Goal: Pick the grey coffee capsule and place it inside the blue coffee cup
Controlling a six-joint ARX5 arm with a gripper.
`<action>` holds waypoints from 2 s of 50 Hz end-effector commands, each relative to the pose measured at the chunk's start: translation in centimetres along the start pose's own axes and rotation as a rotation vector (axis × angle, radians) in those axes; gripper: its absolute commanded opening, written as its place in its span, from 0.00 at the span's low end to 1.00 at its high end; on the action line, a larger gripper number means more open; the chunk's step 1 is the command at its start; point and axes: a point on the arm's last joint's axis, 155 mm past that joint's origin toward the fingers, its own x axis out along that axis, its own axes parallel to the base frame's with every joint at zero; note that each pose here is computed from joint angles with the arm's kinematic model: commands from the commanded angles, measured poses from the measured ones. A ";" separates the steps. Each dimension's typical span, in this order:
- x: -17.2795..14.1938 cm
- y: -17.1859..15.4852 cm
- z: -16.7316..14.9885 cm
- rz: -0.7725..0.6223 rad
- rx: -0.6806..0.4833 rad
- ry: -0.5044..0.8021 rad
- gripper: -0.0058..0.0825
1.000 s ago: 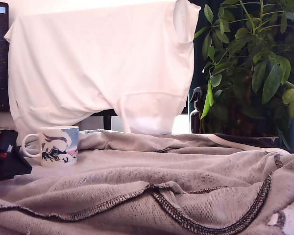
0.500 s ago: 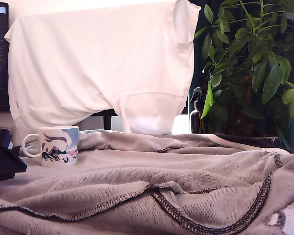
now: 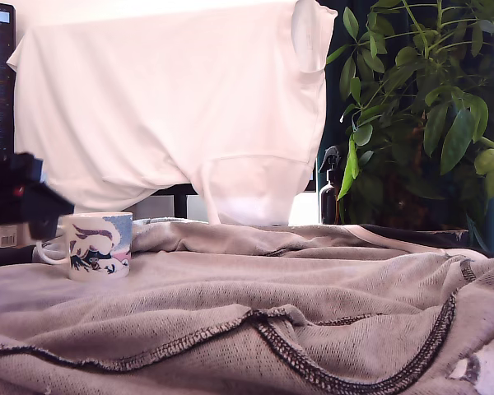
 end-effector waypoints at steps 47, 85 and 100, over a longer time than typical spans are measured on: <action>8.9 2.1 6.5 0.034 0.060 -0.014 0.16; 7.5 2.1 8.5 0.042 0.060 -0.024 0.93; 3.1 3.3 11.4 0.101 0.041 0.012 0.09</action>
